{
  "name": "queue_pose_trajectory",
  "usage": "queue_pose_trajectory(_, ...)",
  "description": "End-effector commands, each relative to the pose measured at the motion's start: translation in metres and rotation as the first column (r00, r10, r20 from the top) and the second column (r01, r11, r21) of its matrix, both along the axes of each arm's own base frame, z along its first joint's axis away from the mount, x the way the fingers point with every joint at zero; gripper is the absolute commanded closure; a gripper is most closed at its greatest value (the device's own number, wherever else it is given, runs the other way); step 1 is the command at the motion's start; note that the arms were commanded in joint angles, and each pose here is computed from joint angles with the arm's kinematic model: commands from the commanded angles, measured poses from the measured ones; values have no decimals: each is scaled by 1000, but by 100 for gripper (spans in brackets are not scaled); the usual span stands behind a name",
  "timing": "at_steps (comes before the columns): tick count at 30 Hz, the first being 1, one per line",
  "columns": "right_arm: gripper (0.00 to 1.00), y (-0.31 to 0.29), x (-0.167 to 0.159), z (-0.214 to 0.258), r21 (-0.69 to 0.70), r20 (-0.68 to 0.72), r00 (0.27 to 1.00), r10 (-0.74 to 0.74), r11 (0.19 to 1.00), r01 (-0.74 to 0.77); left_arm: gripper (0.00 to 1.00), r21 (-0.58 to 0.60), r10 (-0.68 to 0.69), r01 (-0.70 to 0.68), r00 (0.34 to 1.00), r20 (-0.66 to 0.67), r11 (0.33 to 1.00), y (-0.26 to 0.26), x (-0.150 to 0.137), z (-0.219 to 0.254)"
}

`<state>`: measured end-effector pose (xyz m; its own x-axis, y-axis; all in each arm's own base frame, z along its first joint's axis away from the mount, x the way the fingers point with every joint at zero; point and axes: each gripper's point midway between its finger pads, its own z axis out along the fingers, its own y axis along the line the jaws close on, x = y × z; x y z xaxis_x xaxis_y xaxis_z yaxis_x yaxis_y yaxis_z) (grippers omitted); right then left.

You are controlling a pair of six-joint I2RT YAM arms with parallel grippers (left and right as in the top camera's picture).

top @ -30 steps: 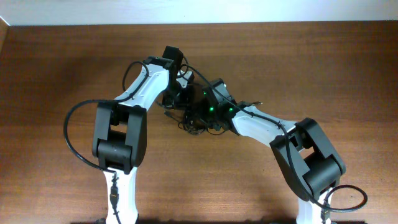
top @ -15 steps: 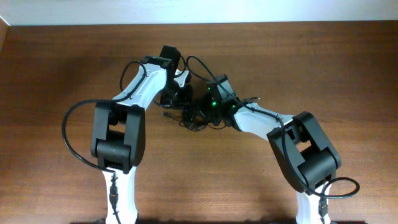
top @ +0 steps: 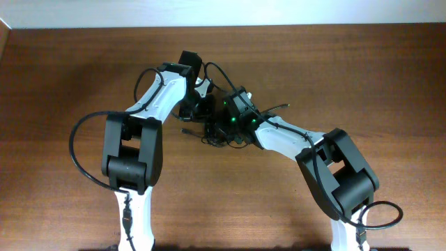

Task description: Untangle cables

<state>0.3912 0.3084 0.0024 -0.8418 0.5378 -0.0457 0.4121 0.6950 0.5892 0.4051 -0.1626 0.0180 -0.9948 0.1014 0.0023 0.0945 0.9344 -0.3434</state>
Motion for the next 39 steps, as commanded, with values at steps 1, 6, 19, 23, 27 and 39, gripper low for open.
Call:
queue_pose_trajectory(1, 85, -28, -16, -43, -184, -22, 1000, 10, 983, -14, 100, -10, 12, -12, 1000, 21, 1000, -1, 1, 12)
queue_pose_trajectory(6, 96, -20, -20, -33, -121, -26, 991, 129, 984, -131, 100, -10, 12, -12, 1000, 21, 1000, -1, 1, 12)
queue_pose_trajectory(19, 96, -28, 4, 60, 70, 120, 972, 201, 975, -210, 100, -11, 11, -11, 1000, 21, 1000, -1, 1, 12)
queue_pose_trajectory(23, 96, -32, 7, 60, 60, 127, 974, 187, 979, -196, 100, -10, 10, -10, 1000, 21, 1000, -1, 1, 12)
queue_pose_trajectory(27, 96, -40, 27, 70, 79, 188, 971, 150, 983, -167, 100, -10, 10, -10, 1000, 21, 1000, -1, 1, 12)
queue_pose_trajectory(39, 96, -150, 21, 17, -270, 6, 996, -89, 959, 87, 100, -10, 10, -10, 1000, 21, 1000, -1, 1, 12)
